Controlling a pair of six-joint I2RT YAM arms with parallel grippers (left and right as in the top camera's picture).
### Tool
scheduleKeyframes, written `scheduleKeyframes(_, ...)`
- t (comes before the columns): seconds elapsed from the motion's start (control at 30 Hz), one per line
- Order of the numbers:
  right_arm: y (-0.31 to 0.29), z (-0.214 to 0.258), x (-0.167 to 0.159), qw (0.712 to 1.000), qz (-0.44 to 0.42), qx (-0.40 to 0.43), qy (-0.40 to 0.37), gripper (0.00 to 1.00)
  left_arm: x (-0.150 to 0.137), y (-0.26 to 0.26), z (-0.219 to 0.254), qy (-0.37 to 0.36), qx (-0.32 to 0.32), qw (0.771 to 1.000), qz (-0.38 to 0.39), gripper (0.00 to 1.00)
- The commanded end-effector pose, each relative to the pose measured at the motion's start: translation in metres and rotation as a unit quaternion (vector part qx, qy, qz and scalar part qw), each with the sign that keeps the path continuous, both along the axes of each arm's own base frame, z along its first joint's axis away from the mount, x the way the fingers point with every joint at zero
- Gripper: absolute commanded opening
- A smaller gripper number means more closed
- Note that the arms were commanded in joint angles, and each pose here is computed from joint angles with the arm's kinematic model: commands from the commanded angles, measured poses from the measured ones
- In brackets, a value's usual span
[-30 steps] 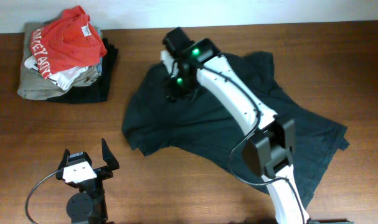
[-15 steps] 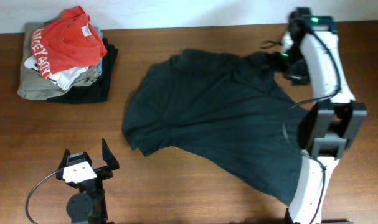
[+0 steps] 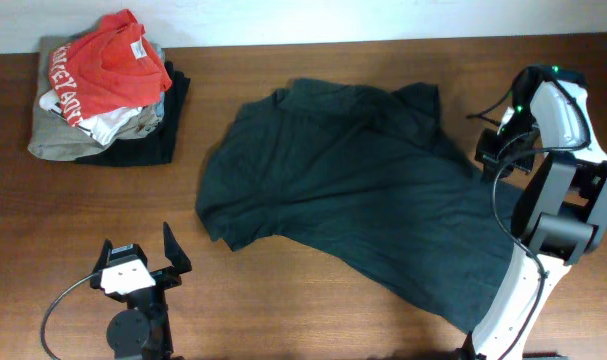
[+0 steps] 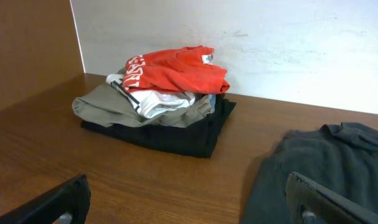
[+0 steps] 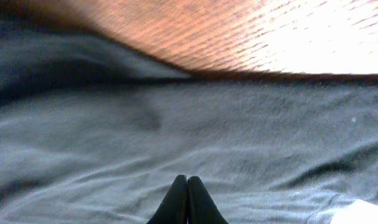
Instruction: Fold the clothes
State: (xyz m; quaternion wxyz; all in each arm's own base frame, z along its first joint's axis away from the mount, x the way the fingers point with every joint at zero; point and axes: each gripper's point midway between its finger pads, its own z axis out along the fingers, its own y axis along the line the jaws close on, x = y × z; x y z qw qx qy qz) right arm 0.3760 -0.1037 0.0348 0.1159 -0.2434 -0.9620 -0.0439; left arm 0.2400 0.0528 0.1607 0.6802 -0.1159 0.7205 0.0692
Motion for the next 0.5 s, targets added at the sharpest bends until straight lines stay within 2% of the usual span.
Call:
scheduleKeyframes(0.0, 0.000, -0.008, -0.006, 1.000, -0.002, -0.005, 0.000, 0.04, 0.000, 0.000, -0.001, 0.002, 0.009, 1.000, -0.001, 0.99)
scheduleKeyframes(0.47, -0.007, -0.057, 0.017, 0.997, -0.003, -0.027, -0.071, 0.04, 0.000, 0.000, -0.001, 0.002, 0.009, 1.000, -0.001, 0.99)
